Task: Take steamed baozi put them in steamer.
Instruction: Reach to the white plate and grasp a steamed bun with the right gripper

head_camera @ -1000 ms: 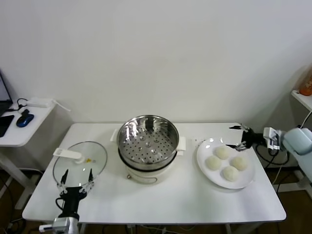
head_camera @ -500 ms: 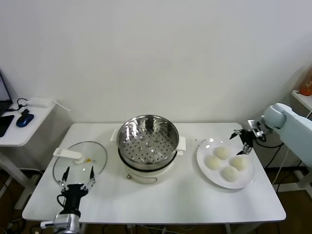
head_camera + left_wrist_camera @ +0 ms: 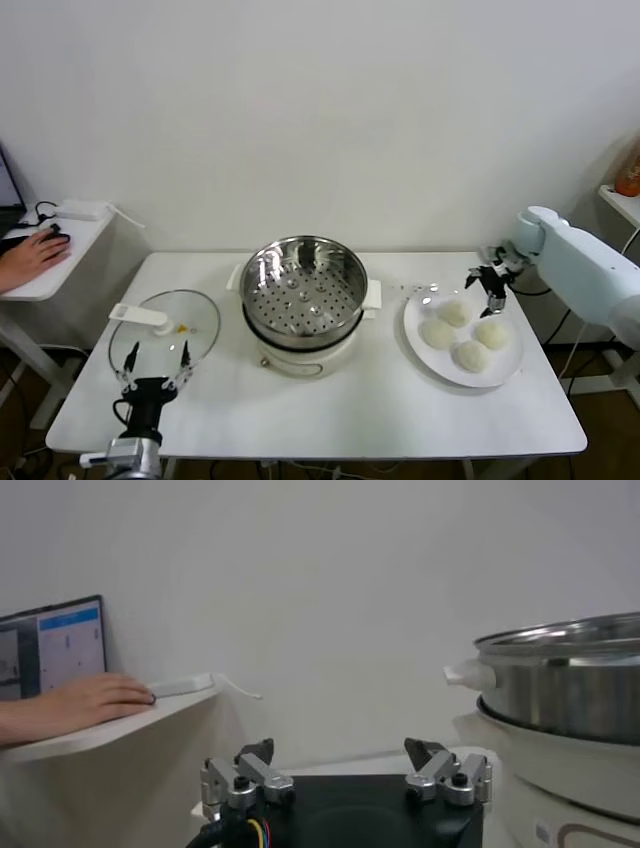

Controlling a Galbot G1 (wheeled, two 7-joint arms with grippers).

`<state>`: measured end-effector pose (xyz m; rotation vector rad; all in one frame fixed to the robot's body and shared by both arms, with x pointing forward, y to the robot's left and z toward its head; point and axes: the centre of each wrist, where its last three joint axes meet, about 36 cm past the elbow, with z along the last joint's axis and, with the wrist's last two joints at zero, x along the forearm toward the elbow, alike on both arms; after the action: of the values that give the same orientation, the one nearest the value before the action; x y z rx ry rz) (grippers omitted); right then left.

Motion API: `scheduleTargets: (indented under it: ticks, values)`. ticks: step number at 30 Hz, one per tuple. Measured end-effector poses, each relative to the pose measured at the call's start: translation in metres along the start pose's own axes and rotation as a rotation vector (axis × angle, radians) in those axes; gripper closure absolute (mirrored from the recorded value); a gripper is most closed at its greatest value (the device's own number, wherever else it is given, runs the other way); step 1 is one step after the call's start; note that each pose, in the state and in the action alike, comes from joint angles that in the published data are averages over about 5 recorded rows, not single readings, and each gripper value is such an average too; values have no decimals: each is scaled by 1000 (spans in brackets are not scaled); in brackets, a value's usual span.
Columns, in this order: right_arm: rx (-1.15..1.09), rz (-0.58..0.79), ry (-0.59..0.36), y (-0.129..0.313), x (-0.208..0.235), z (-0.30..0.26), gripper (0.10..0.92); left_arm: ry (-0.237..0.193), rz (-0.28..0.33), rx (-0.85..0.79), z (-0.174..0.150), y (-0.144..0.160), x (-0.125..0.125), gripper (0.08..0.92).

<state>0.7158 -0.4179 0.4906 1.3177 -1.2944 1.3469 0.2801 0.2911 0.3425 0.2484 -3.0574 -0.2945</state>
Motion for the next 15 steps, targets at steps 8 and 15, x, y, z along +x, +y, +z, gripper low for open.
scheduleTargets:
  ticks: [8, 15]
  values:
    - [-11, 0, -10, 1, -21, -6, 200, 5, -1, 2, 0, 1, 1, 177]
    - [-5, 25, -12, 0, -30, -9, 200, 10, 0, 2, 2, 1, 2, 177]
